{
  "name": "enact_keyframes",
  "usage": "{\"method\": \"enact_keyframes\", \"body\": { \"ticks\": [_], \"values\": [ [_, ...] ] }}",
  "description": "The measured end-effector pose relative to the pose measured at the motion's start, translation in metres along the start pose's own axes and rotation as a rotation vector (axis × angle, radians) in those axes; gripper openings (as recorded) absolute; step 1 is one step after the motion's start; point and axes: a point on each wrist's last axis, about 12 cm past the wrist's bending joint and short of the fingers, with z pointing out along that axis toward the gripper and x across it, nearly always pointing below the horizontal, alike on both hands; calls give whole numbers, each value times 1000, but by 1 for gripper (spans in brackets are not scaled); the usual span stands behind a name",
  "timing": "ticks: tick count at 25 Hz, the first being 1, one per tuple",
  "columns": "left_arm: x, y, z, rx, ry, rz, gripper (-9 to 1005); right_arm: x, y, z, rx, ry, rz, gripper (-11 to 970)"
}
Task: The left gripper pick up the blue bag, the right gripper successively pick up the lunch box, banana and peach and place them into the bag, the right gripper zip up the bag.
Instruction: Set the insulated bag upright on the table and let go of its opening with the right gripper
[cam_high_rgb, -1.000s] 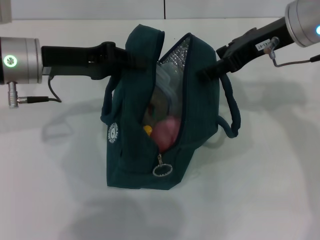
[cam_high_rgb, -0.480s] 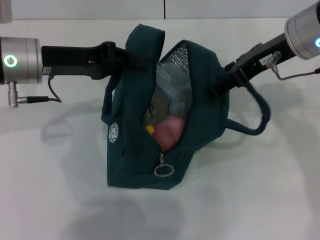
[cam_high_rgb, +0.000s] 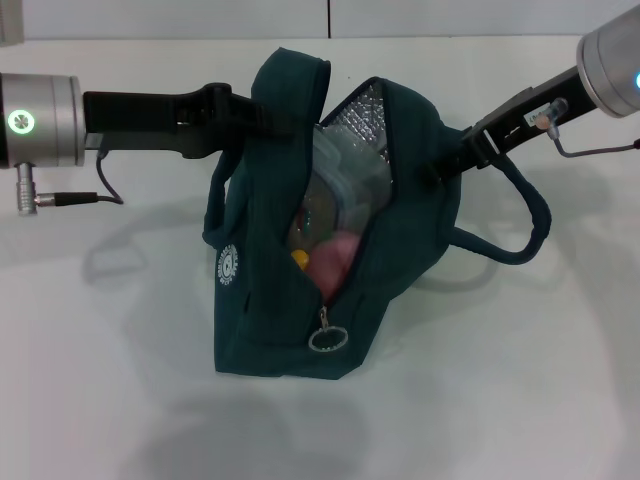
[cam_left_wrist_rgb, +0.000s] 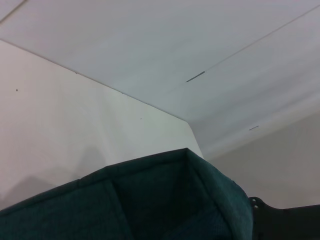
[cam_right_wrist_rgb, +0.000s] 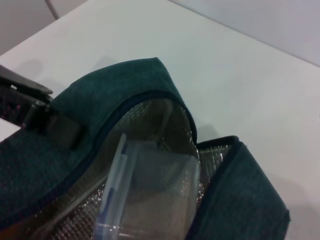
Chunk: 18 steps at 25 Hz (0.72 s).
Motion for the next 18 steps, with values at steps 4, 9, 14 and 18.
{"method": "enact_keyframes", "body": {
  "ticks": [4, 9, 14, 18],
  "values": [
    [0, 0, 0, 0, -1, 0, 47, 1, 0, 0, -8, -4, -2, 747],
    [-1, -1, 1, 1, -1, 3, 48, 0, 2, 1, -19, -9, -11, 566],
    [-1, -1, 1, 1, -2, 4, 48, 0, 2, 1, -21, -10, -15, 449],
    [-1, 0, 1, 1, -2, 4, 48, -1, 4, 1, -37, -21, -25, 425]
  ]
}}
